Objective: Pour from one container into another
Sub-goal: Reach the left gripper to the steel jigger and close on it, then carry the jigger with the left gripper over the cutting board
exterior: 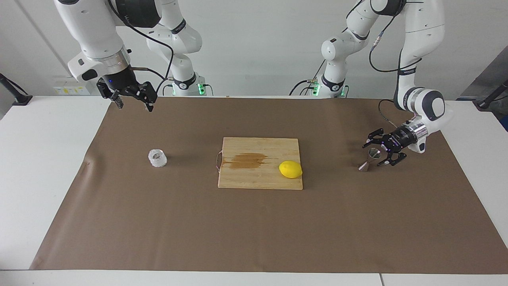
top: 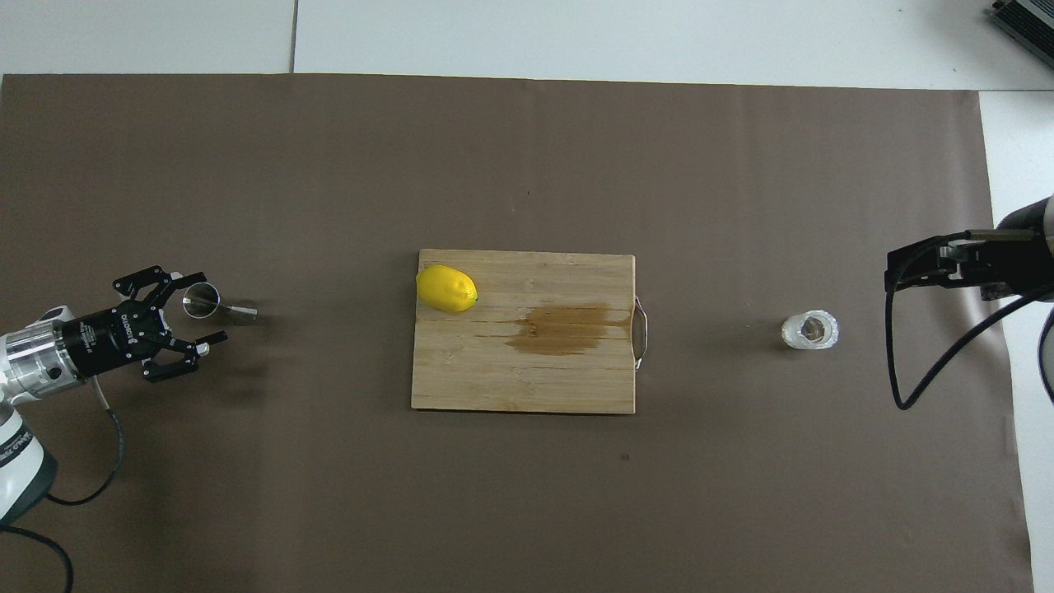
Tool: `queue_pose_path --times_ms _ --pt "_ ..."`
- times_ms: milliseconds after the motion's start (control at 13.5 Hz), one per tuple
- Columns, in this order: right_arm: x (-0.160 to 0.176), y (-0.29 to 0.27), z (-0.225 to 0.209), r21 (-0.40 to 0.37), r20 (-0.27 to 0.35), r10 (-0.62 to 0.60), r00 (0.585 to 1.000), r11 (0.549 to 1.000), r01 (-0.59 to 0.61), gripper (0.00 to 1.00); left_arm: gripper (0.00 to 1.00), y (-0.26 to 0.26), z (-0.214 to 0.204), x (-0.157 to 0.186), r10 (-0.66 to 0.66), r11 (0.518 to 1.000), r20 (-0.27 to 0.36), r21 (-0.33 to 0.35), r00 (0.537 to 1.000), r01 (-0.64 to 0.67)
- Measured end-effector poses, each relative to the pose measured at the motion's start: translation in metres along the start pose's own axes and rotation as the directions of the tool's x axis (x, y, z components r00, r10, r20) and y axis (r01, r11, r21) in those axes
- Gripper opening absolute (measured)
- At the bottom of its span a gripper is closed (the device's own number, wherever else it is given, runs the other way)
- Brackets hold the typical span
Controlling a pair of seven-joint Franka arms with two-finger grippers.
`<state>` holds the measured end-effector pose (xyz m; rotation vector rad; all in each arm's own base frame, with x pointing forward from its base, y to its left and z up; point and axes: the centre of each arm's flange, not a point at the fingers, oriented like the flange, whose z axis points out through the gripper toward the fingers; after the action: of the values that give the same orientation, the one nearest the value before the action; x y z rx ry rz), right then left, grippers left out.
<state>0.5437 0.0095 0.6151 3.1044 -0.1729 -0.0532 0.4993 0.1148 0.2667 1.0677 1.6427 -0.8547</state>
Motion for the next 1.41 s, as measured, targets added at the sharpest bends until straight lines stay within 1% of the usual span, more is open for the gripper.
queue_pose_path --times_ms 74,148,222,296,370,444,518,666,740,887,961,1035,1109,1183,1331,1405 --pt "0.0 0.0 0.0 0.0 0.0 0.0 1.0 1.0 0.0 1.0 0.85 0.0 0.0 -0.001 0.002 1.0 0.0 0.001 1.0 -0.002" --pt "0.0 0.0 0.0 0.0 0.0 0.0 1.0 1.0 0.0 1.0 0.7 -0.001 0.001 -0.002 0.005 1.0 -0.001 0.002 1.0 -0.005" --pt "0.0 0.0 0.0 0.0 0.0 0.0 1.0 1.0 0.0 1.0 0.66 -0.001 0.002 -0.004 0.009 1.0 -0.001 0.004 1.0 -0.009" --pt "0.0 0.0 0.0 0.0 0.0 0.0 1.0 1.0 0.0 1.0 0.65 -0.001 0.004 -0.005 0.012 1.0 -0.002 0.006 1.0 -0.012" --pt "0.0 0.0 0.0 0.0 0.0 0.0 1.0 1.0 0.0 1.0 0.59 -0.001 0.005 -0.007 0.014 1.0 -0.002 0.008 1.0 -0.014" --pt "0.0 0.0 0.0 0.0 0.0 0.0 1.0 1.0 0.0 1.0 0.59 -0.001 0.005 -0.008 0.016 1.0 -0.002 0.008 1.0 -0.016" --pt "0.0 0.0 0.0 0.0 0.0 0.0 1.0 1.0 0.0 1.0 0.48 -0.002 0.005 -0.008 0.018 1.0 -0.003 0.007 1.0 -0.018" --pt "0.0 0.0 0.0 0.0 0.0 0.0 1.0 1.0 0.0 1.0 0.45 -0.002 0.004 -0.008 0.018 1.0 -0.004 0.006 1.0 -0.018" --pt "0.0 0.0 0.0 0.0 0.0 0.0 1.0 1.0 0.0 1.0 0.45 -0.002 0.004 -0.009 0.019 1.0 -0.004 0.006 1.0 -0.019" --pt "0.0 0.0 0.0 0.0 0.0 0.0 1.0 1.0 0.0 1.0 0.31 -0.001 0.004 -0.01 0.022 1.0 -0.006 0.004 1.0 -0.022" --pt "0.0 0.0 0.0 0.0 0.0 0.0 1.0 1.0 0.0 1.0 0.31 -0.001 0.003 -0.011 0.025 1.0 -0.007 0.002 1.0 -0.025" --pt "0.0 0.0 0.0 0.0 0.0 0.0 1.0 1.0 0.0 1.0 0.26 -0.001 0.004 -0.014 0.031 1.0 -0.01 0.001 0.999 -0.031" --pt "0.0 0.0 0.0 0.0 0.0 0.0 1.0 1.0 0.0 1.0 0.25 -0.001 0.005 -0.018 0.04 0.999 -0.018 0.0 0.999 -0.04" --pt "0.0 0.0 0.0 0.0 0.0 0.0 1.0 1.0 0.0 1.0 0.22 -0.001 0.008 -0.023 0.049 0.999 -0.027 -0.001 0.998 -0.049" --pt "0.0 0.0 0.0 0.0 0.0 0.0 1.0 1.0 0.0 1.0 0.22 0.0 0.013 -0.032 0.058 0.998 -0.039 -0.002 0.998 -0.058" --pt "0.0 0.0 0.0 0.0 0.0 0.0 1.0 1.0 0.0 1.0 0.18 0.0 0.014 -0.037 0.052 0.999 -0.04 -0.004 0.998 -0.052"
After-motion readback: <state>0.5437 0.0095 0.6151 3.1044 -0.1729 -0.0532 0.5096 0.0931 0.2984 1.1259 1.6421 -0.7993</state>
